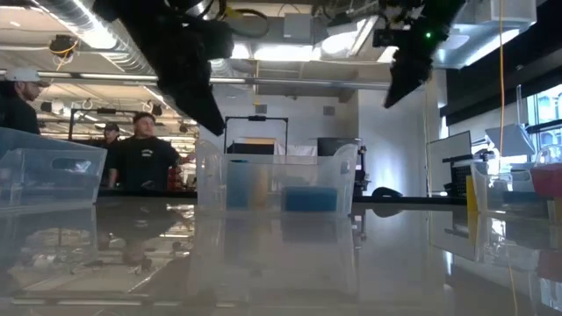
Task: Sort blocks by size
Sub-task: Put the yellow cylinder block into the center transparent bin
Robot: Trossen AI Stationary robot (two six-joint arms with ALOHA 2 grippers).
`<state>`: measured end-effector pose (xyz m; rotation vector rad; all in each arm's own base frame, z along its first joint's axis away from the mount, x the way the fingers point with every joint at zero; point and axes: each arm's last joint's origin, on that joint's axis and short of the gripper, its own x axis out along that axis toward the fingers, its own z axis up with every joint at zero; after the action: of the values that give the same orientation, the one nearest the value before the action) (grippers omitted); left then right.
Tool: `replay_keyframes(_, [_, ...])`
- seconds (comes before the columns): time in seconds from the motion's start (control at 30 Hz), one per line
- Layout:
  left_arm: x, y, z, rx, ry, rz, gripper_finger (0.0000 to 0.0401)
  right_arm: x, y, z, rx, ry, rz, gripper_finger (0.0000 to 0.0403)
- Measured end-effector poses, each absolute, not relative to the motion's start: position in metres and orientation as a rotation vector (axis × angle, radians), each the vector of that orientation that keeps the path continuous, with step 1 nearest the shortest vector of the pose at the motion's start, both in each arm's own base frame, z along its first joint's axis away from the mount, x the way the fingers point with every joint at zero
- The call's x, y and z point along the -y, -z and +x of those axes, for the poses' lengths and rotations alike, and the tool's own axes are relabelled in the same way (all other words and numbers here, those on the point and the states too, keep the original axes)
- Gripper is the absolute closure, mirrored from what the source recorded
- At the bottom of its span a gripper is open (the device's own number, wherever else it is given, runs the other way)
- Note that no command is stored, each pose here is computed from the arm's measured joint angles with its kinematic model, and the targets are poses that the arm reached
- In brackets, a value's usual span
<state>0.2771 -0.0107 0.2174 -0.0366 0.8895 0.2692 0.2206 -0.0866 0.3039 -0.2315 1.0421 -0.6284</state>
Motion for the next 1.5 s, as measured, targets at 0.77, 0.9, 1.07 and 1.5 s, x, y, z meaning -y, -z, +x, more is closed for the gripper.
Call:
replay_keyframes(0.77, [0.011,-0.212,0.277,-0.869,-0.248,-0.001,0.0191,0.162,-0.249,0.172,-1.550,0.706,0.356,0.0127])
replay_keyframes(0.9, [0.011,-0.212,0.277,-0.868,-0.248,-0.002,0.0191,0.162,-0.235,0.173,-1.617,0.670,0.391,0.0127])
replay_keyframes(1.07, [0.011,-0.212,0.277,-0.869,-0.248,-0.002,0.0191,0.156,-0.211,0.168,-1.664,0.629,0.434,0.0127])
replay_keyframes(1.5, [0.011,-0.214,0.279,-0.843,-0.247,-0.006,0.0191,0.145,-0.176,0.157,-1.687,0.608,0.499,0.0127])
